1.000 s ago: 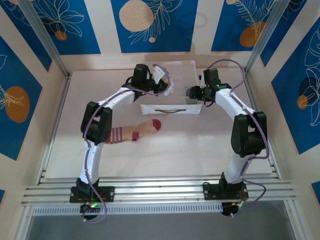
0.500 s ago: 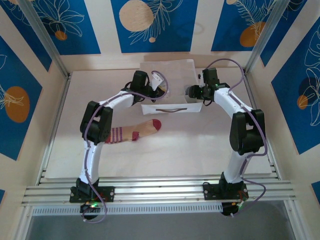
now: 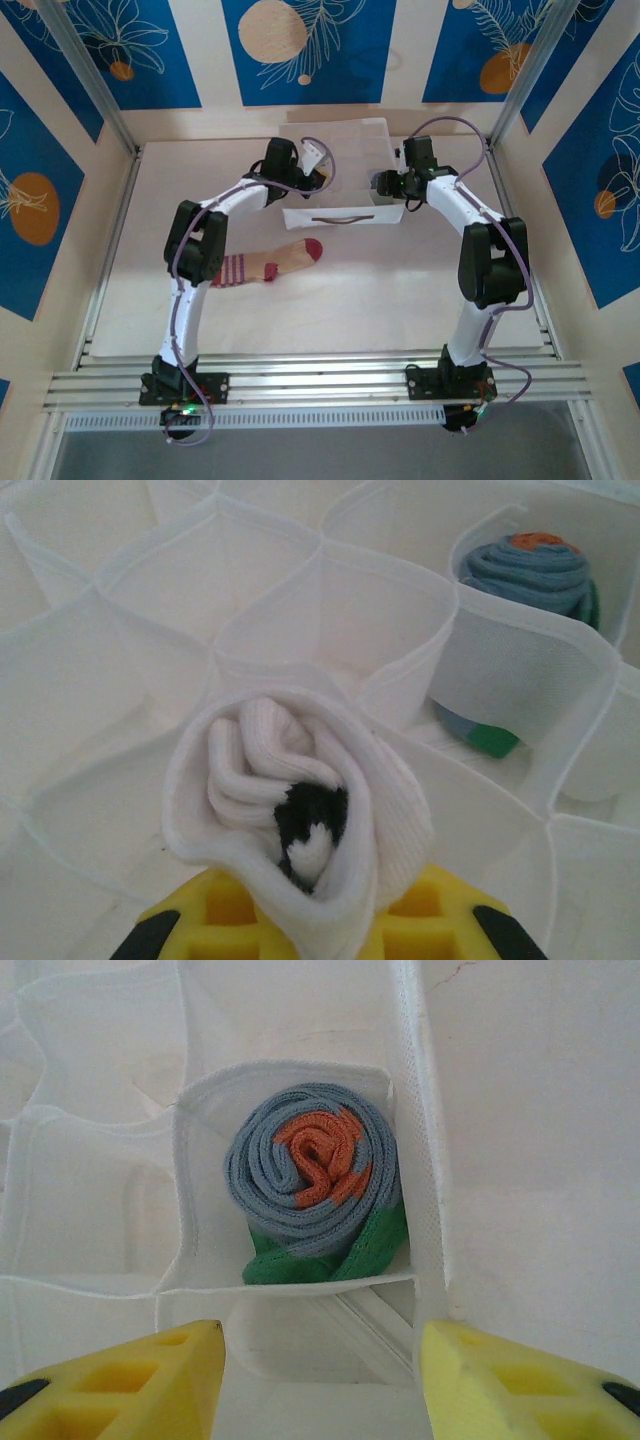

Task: Roll the socks

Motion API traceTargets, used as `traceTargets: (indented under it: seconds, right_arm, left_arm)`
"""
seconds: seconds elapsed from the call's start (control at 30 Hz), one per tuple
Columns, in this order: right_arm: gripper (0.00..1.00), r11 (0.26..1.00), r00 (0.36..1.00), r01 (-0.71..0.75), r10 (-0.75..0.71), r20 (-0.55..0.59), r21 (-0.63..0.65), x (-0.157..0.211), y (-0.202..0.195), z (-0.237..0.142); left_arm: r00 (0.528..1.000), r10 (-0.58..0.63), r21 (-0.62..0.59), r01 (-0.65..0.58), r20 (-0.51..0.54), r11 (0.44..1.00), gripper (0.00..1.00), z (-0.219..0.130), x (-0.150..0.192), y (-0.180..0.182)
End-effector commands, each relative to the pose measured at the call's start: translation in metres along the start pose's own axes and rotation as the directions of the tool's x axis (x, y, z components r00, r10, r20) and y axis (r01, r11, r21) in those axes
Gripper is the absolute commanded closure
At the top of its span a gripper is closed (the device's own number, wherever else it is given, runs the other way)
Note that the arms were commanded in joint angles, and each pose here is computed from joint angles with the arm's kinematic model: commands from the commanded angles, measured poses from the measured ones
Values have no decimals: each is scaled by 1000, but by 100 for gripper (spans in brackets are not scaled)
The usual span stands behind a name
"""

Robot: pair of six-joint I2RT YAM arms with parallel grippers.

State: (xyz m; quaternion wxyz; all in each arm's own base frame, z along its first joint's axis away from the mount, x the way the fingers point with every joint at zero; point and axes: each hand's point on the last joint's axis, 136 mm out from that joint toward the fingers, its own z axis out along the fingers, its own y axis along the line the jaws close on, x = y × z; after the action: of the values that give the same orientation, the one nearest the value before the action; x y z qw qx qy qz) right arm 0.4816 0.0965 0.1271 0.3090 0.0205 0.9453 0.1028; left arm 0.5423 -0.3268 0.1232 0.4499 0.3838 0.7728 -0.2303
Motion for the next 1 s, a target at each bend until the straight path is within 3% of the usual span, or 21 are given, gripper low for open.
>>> traceTargets:
  seconds: [0.0, 0.13, 0.23, 0.57, 0.6, 0.63, 0.97]
  right_arm:
    - [45, 1000, 993, -3, 5, -116, 19, 33, -6, 20]
    - [45, 1000, 994, -4, 6, -110, 17, 30, -5, 18]
    - [45, 1000, 995, -4, 5, -101, 13, 27, -4, 16]
    - [45, 1000, 998, -1, 0, -69, -8, 13, 2, 3]
    - [45, 1000, 998, -1, 1, -63, -10, 12, 2, 1]
    - [45, 1000, 998, 0, -1, -61, -12, 11, 3, -1]
    - [45, 995, 999, 30, -32, -22, -90, -11, 25, -39]
  left_arm:
    - [998, 55, 11, -54, -22, 998, 100, 9, 6, -2]
    - [993, 115, 37, -114, -35, 993, 99, 9, 15, -17]
    - [993, 119, 36, -118, -3, 992, 74, 3, 18, -21]
    - [987, 130, 48, -135, 91, 990, 25, -19, -16, -28]
    - [987, 124, 46, -129, 104, 991, 16, -23, -21, -27]
    - [986, 117, 49, -123, 116, 991, 1, -26, -26, -27]
    - [967, 19, -8, -18, 256, 1000, 0, -92, -81, -13]
